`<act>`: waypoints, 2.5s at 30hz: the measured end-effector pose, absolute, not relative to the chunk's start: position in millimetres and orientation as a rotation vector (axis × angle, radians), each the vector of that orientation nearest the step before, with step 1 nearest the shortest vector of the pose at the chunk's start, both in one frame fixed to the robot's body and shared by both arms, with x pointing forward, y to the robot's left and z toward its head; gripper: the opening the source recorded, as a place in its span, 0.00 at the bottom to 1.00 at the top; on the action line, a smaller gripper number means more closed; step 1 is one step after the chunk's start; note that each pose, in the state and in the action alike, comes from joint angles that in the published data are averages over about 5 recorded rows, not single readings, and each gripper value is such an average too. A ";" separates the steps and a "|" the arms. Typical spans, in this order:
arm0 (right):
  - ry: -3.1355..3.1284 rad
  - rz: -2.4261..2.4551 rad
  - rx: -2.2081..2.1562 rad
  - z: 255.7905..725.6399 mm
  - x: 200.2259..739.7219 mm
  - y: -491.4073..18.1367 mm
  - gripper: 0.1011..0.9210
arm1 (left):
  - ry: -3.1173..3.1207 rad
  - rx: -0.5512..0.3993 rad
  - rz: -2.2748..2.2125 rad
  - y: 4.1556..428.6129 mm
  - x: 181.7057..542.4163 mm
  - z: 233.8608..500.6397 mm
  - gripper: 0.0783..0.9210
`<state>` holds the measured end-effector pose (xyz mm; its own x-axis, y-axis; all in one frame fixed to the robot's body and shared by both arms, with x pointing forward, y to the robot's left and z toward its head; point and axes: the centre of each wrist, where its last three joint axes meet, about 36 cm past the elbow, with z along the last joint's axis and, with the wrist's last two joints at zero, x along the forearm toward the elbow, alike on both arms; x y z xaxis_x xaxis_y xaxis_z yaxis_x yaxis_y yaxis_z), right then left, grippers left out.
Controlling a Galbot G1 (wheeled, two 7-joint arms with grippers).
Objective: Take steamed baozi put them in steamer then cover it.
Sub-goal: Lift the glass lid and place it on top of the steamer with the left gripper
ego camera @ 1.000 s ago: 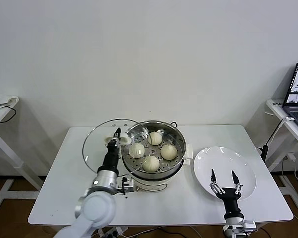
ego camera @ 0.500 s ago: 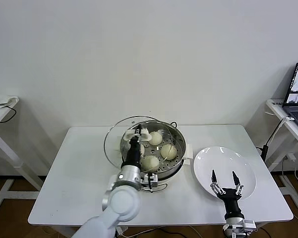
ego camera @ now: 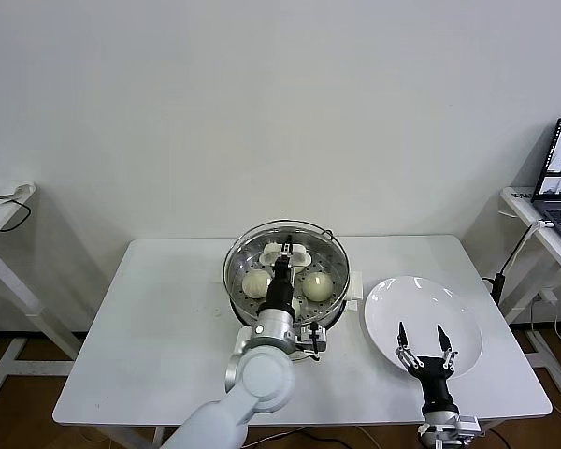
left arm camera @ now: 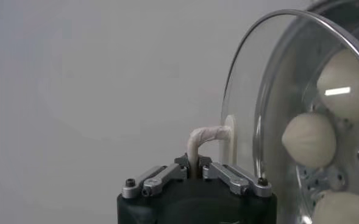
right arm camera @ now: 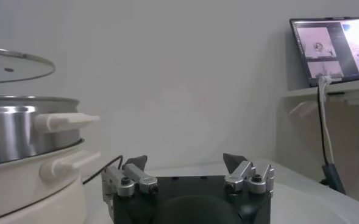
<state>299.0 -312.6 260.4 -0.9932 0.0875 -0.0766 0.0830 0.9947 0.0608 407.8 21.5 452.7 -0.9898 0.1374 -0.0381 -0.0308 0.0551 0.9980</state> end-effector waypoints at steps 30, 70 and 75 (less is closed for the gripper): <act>3.070 0.072 0.127 254.3 298.0 -314.2 0.88 | 2.147 0.110 2.156 10.6 432.7 433.4 0.13; 3.071 0.050 0.106 251.2 299.6 -313.3 0.88 | 2.177 0.126 2.151 8.7 428.3 423.6 0.13; 3.071 0.048 0.105 251.2 299.8 -313.5 0.88 | 2.168 0.126 2.156 8.4 429.2 421.9 0.13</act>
<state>299.8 -313.5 251.2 -0.9953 0.0692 -0.0674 0.0671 0.9972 0.0338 429.2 8.4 421.9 -0.9933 0.1156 0.0003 0.0009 0.0054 1.0000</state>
